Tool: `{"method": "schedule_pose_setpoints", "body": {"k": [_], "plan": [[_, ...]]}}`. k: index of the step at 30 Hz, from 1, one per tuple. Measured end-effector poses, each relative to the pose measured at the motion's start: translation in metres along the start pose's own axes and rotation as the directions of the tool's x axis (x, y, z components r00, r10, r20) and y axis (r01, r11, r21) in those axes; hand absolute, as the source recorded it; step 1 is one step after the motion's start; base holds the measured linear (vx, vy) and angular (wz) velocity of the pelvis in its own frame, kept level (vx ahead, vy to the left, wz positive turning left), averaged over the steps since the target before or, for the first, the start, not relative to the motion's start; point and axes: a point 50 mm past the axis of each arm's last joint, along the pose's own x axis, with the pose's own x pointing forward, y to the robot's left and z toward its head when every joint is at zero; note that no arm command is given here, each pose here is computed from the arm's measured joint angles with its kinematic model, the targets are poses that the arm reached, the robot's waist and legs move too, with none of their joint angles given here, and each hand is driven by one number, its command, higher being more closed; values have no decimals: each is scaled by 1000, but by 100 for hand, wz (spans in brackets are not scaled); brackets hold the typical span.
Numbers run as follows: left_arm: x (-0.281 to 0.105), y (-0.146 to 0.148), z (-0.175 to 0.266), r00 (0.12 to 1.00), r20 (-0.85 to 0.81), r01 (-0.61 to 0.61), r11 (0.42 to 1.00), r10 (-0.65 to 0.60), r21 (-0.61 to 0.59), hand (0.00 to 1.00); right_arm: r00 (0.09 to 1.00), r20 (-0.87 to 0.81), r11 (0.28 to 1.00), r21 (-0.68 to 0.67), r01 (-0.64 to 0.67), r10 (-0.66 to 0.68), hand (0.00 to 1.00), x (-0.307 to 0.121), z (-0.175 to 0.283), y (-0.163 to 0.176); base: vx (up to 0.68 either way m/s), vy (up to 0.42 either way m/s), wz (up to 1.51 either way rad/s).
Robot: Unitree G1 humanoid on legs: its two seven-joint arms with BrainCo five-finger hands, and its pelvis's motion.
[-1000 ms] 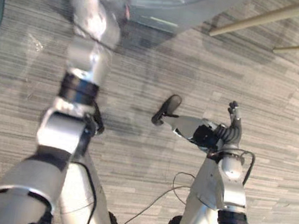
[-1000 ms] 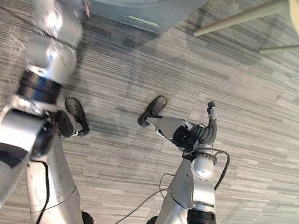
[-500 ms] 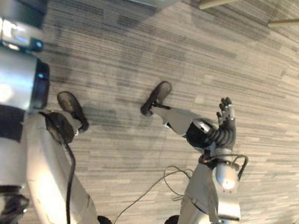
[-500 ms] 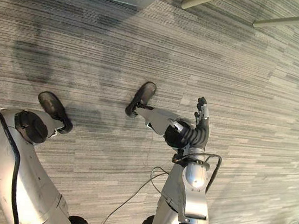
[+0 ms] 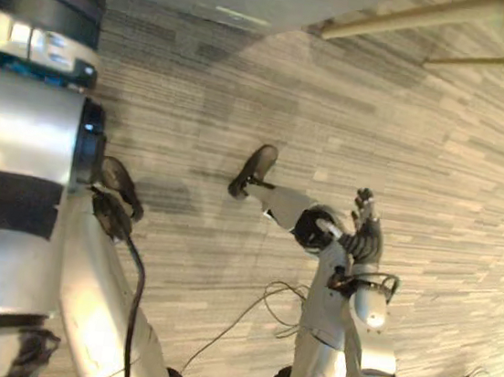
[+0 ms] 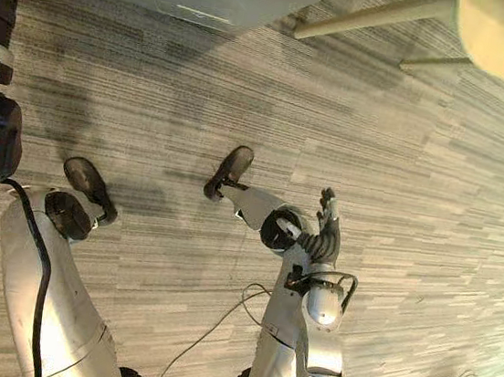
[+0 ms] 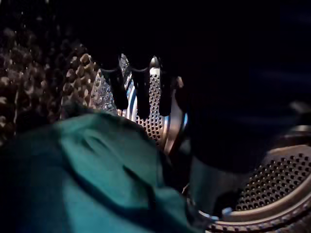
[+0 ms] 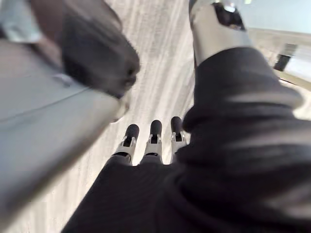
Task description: Pick up the laundry basket with both hands and put the clothes into the washing machine.
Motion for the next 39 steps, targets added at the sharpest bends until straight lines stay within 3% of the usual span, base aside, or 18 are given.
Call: {"method": "schedule_pose_setpoints", "body": {"k": [4,7,13,17,22,25,30,32,35,39], "plan": [[2,9,-1,998,48,-60,974,51,218,0,1000,20,999,-31,-17,18,0,1,0,-6,35,-20,-2],[1,9,-2,996,68,-66,958,49,280,0,1000,26,999,-29,-16,16,0,1,1,-7,2,-12,1],[-5,26,-29,993,6,-116,978,117,173,0,1000,25,1000,-30,-11,11,0,0,-4,-9,1,-37,1],[-35,43,-68,982,-30,-187,981,189,61,0,1000,15,1000,-29,8,-8,0,1,-7,-14,17,-33,5],[-127,53,-105,984,23,-179,984,178,15,0,997,-5,995,-52,82,-82,0,1,-12,-34,42,-40,31],[-199,53,-137,969,-143,-204,979,201,-12,0,990,-21,986,-95,134,-136,0,2,-17,-51,39,-55,36],[-308,21,-155,925,-379,-42,994,2,-98,0,984,-78,973,-179,144,-160,0,0,-31,-66,10,-52,27],[-354,5,-153,873,-466,70,982,-145,-176,0,967,-181,966,-222,135,-177,0,-7,-54,-71,-10,-50,24],[-387,-3,-148,816,-511,152,954,-268,-258,0,932,-318,965,-247,93,-171,0,-19,-81,-69,-4,-54,25],[-443,-10,-155,648,-649,223,914,-399,-339,0,880,-464,965,-259,-24,-103,0,-36,-110,-53,27,-74,18]]}}
